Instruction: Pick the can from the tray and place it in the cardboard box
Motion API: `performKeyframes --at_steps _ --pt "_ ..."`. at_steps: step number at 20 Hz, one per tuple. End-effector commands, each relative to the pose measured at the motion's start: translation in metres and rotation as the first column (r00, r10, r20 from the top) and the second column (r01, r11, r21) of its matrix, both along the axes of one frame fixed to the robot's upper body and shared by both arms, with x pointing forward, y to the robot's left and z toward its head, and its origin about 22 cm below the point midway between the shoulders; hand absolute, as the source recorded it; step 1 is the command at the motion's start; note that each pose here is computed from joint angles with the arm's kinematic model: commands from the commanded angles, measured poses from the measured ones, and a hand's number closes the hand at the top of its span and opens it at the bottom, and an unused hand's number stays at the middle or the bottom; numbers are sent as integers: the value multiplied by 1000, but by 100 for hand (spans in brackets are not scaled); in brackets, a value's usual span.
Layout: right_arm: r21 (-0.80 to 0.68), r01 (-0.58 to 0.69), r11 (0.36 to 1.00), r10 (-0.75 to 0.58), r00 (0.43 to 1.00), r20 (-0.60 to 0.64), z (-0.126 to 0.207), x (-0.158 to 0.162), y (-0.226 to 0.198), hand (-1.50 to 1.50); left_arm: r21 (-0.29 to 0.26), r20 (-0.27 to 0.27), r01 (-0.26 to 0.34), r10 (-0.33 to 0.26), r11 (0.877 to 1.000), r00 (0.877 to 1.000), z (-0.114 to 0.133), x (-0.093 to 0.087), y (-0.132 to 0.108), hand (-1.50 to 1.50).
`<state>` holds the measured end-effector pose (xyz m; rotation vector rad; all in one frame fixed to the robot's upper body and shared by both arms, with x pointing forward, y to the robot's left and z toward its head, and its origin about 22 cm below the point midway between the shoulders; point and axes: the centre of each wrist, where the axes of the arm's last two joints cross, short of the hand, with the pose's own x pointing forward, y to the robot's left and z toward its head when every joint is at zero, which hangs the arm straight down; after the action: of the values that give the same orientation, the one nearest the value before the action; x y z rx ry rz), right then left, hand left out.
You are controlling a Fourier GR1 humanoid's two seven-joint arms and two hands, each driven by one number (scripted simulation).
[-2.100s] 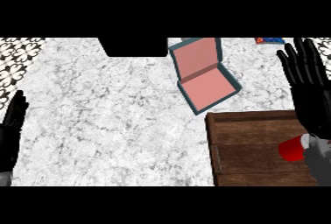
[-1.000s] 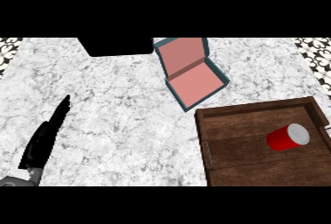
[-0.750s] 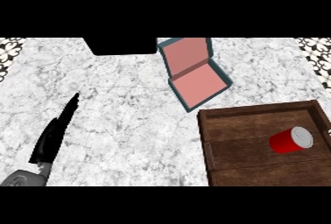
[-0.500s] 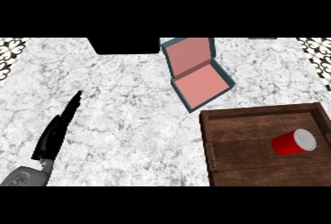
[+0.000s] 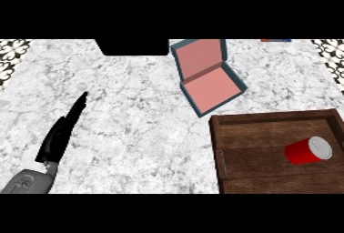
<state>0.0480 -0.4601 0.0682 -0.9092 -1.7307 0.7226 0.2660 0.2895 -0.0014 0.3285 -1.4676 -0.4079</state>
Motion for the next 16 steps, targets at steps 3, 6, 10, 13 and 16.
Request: performKeyframes --at_steps 3,6,10,13,16 --pt "-28 27 999 -29 997 -77 10 5 22 -150 0 -4 6 -6 1000 1000 -2 11 19 0" --pt "6 19 1000 -18 992 -127 -7 40 22 -150 -14 13 9 -9 1000 1000 -8 5 -19 0" --pt "-3 -8 1000 7 991 -134 4 38 48 -150 0 -2 6 -6 1000 1000 -11 8 5 0" --pt "-39 6 999 -11 992 -123 -16 51 39 -150 -17 -1 16 -16 1000 1000 -1 10 -12 0" --pt "-22 23 999 -24 998 -55 -15 64 36 -150 -4 6 -6 6 1000 1000 3 5 14 0"
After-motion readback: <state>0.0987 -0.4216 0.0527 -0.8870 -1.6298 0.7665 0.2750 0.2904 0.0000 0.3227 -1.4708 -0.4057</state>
